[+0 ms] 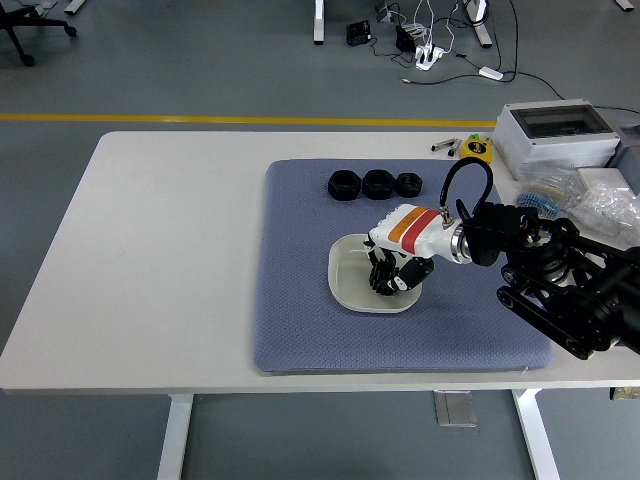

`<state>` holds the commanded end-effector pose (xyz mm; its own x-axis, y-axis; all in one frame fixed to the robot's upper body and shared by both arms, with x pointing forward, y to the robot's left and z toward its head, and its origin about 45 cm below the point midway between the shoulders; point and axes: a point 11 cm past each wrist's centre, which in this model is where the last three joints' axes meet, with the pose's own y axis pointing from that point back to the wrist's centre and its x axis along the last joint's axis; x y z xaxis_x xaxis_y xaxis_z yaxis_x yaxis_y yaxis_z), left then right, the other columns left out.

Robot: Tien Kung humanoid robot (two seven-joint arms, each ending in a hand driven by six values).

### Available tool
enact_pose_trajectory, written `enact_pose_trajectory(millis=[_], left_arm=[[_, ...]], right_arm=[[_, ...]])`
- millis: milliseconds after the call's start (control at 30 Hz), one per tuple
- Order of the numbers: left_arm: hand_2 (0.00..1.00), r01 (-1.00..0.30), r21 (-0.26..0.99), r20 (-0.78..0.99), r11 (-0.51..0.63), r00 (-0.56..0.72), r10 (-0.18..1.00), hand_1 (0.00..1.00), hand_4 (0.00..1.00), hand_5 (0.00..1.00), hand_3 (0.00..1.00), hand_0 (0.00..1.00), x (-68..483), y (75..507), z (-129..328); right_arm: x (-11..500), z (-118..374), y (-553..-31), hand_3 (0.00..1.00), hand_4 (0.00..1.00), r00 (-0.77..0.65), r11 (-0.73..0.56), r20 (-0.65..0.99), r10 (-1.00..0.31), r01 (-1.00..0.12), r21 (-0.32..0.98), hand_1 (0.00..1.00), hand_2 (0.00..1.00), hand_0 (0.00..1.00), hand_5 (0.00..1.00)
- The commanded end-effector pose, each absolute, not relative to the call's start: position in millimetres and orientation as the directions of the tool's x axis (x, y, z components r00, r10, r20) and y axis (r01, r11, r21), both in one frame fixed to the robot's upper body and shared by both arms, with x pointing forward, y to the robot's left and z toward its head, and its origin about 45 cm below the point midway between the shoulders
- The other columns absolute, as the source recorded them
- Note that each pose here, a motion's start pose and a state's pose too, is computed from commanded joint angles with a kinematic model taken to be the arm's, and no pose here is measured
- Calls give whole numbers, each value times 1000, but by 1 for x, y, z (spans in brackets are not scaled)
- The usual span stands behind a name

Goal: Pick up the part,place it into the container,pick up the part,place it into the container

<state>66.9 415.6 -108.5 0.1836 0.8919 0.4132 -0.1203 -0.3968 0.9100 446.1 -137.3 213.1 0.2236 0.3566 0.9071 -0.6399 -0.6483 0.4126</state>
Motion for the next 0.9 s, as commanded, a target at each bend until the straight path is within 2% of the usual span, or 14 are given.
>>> enact_pose_trajectory(millis=[33, 900], left_arm=[[769, -120, 910, 413, -397, 183, 892, 739, 723, 676, 683, 730, 67, 416, -109], [770, -117, 910, 413, -397, 187, 891, 739, 723, 676, 685, 730, 66, 416, -109]], right_arm=[[447, 213, -138, 497, 859, 221, -647, 907, 358, -642, 412, 341, 423, 127, 294], [456, 219, -147, 500, 864, 226, -624, 914, 337, -673, 397, 349, 428, 121, 274]])
